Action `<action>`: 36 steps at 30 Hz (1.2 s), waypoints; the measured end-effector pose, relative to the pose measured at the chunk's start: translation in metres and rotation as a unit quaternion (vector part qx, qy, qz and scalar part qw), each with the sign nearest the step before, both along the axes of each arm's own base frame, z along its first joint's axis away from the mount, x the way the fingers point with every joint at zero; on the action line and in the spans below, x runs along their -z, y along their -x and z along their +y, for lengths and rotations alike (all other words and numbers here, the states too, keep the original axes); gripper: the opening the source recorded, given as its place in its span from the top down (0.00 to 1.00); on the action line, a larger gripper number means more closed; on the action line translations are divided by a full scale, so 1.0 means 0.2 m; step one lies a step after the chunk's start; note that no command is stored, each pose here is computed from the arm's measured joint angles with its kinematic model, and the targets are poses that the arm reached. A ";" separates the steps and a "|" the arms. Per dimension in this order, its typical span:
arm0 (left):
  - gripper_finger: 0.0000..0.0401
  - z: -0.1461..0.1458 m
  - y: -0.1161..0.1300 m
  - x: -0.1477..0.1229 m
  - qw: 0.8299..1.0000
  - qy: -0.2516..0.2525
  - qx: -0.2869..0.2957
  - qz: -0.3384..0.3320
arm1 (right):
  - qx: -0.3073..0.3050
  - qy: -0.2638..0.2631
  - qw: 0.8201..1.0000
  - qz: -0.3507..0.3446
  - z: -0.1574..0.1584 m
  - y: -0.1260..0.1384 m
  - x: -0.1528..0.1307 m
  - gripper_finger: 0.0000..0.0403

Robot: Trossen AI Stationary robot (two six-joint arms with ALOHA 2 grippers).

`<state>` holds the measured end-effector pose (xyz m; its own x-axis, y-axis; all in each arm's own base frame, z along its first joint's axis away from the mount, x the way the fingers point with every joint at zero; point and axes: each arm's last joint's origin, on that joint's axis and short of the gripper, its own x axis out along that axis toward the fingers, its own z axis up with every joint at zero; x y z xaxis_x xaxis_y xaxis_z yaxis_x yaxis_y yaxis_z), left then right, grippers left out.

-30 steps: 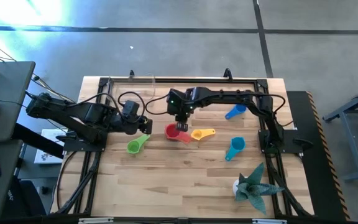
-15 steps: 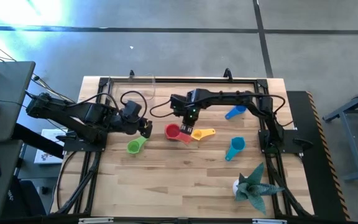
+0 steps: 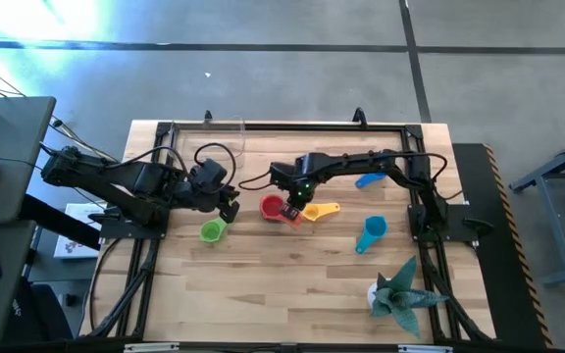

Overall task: Nest measuring cups in basket
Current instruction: Stack the red measuring cup on top of the orange measuring cup, then stack the light blue measuring cup on top of the red measuring cup

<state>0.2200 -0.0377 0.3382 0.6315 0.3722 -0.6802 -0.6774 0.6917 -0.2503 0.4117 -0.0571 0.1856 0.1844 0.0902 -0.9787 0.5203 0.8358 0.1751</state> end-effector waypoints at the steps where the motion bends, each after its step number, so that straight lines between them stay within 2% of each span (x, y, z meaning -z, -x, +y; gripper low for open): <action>1: 0.77 0.00 0.00 0.00 1.000 -0.003 0.003 0.002 | 0.006 -0.001 1.000 0.001 0.01 0.00 0.00 0.86; 12: 0.77 0.00 0.00 0.00 1.000 -0.011 0.021 0.011 | 0.013 -0.031 0.999 -0.003 0.10 -0.01 0.01 0.86; 20: 0.77 0.00 0.00 0.00 0.999 -0.010 0.034 0.016 | 0.034 -0.026 0.999 0.002 0.12 -0.01 0.01 0.86; 30: 0.77 0.00 0.00 0.00 0.998 -0.020 0.047 0.022 | 0.064 -0.016 0.997 0.041 0.12 0.00 -0.08 0.86; 36: 0.77 0.00 0.00 0.00 0.998 -0.026 0.053 0.025 | 0.067 -0.016 0.994 0.090 0.14 0.04 -0.12 0.86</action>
